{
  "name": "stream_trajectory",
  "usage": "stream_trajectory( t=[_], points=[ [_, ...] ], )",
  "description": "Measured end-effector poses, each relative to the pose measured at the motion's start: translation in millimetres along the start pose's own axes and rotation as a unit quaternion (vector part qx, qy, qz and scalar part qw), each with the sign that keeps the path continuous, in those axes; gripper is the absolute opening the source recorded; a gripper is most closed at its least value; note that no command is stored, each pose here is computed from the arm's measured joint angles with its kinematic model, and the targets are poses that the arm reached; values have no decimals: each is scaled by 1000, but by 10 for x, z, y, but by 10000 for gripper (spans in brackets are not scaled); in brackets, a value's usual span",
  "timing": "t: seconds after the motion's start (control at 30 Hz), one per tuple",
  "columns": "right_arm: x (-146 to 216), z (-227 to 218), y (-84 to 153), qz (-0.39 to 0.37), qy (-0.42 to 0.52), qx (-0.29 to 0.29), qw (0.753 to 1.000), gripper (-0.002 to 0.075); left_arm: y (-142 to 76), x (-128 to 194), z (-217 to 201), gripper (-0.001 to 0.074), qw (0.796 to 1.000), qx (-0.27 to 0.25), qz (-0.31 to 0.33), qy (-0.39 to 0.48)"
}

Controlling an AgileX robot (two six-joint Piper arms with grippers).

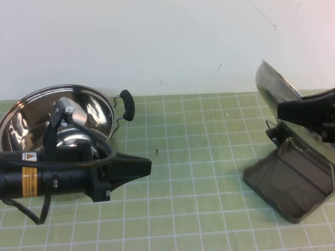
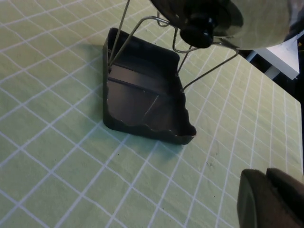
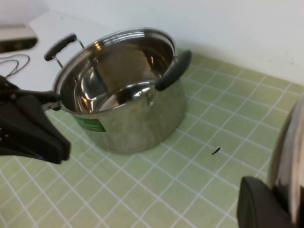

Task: Put pot lid on rack
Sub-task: Place the pot lid on the pot rack

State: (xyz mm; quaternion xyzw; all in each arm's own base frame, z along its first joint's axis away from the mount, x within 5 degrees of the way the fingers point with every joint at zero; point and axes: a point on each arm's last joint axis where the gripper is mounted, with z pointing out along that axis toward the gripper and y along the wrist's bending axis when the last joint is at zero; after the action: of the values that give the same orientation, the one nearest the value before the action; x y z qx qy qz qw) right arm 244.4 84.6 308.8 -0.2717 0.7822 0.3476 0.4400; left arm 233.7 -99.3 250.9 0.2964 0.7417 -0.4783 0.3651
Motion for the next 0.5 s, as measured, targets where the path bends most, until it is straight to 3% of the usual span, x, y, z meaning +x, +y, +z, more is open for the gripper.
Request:
stream_trajectory(
  t=[0.33, 0.5],
  points=[
    [7, 160, -222, 34, -27, -18, 999, 50, -1, 7, 0, 2, 1000, 0, 0, 4],
    [-128, 54, -184, 59, -79, -80, 992, 39, -1, 7, 0, 2, 1000, 0, 0, 4]
  ],
)
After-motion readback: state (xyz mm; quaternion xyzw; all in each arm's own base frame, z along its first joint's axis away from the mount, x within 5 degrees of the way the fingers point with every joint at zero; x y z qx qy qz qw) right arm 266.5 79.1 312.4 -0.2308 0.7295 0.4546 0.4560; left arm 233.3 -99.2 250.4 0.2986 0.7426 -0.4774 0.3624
